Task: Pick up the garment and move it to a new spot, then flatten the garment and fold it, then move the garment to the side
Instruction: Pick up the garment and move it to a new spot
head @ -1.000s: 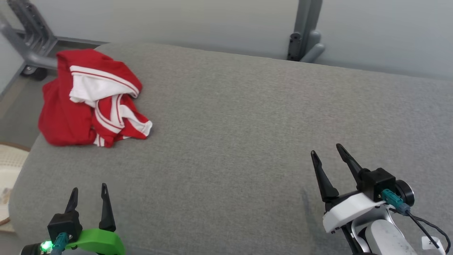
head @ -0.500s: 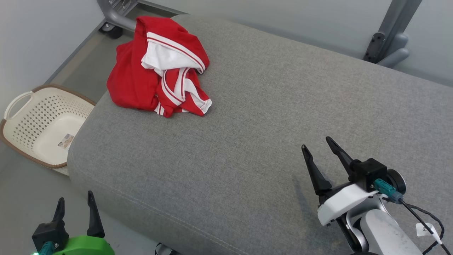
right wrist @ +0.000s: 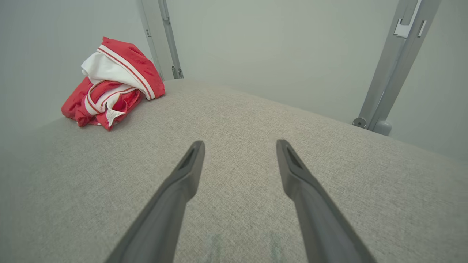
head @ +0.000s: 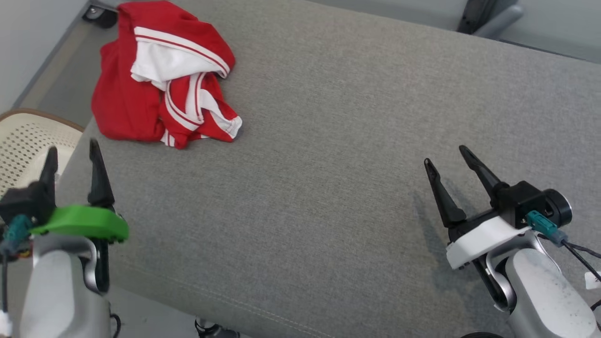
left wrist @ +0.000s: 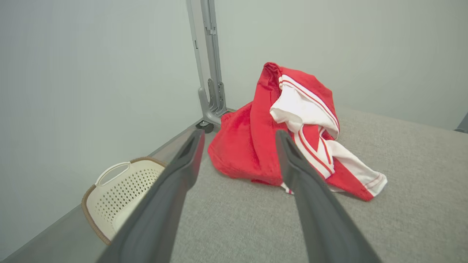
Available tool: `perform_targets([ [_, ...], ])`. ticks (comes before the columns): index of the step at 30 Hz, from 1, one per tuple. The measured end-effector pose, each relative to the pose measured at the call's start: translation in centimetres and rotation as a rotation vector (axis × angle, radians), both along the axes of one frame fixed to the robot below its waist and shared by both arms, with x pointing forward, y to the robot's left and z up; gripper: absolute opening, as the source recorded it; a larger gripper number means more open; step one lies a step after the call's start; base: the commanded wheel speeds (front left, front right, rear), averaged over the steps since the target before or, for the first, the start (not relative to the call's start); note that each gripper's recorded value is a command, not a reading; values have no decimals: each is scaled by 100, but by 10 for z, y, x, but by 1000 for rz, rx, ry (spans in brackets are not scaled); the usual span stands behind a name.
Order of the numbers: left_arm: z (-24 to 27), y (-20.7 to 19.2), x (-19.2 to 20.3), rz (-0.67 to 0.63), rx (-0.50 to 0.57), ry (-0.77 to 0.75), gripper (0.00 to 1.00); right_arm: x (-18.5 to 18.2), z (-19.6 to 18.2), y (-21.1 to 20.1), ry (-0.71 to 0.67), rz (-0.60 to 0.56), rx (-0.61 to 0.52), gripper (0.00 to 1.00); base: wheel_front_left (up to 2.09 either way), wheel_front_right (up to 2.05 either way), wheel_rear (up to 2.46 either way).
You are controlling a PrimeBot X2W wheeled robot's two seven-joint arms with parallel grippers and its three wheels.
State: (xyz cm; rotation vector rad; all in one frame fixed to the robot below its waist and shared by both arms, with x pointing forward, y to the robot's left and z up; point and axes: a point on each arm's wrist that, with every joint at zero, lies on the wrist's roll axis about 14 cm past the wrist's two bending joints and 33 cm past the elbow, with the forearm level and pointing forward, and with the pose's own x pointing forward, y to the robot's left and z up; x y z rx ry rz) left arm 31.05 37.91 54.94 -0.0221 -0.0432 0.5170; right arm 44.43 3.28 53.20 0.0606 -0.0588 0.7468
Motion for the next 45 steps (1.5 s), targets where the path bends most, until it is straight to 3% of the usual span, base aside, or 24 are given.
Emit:
perform_targets([
  [5, 23, 4, 65, -86, 63, -9, 100, 16, -12, -27, 0, -50, -24, 100, 0, 0, 0],
  [14, 1, 7, 147, -175, 34, 88, 100, 33, -41, -74, 48, -157, -56, 100, 0, 0, 0],
  [19, -34, 5, 171, -204, 28, 200, 100, 35, -63, -100, 97, -216, -79, 100, 0, 0, 0],
  [29, -68, 12, 194, -131, 34, 279, 100, 31, -88, -129, 160, -284, -104, 100, 0, 0, 0],
  [30, -69, 12, 195, -121, 44, 284, 57, 30, -89, -130, 162, -288, -105, 100, 0, 0, 0],
  [31, -69, 13, 195, -111, 56, 286, 0, 30, -89, -131, 163, -292, -106, 100, 0, 0, 0],
  [39, -21, 7, 208, -141, 159, 179, 0, 28, -82, -127, 164, -298, -80, 100, 0, 0, 0],
  [43, 37, -8, 220, -199, 281, 46, 0, 25, -72, -123, 158, -308, -50, 100, 0, 0, 0],
  [45, 95, -30, 226, -270, 380, -89, 0, 21, -62, -120, 154, -318, -22, 100, 0, 0, 0],
])
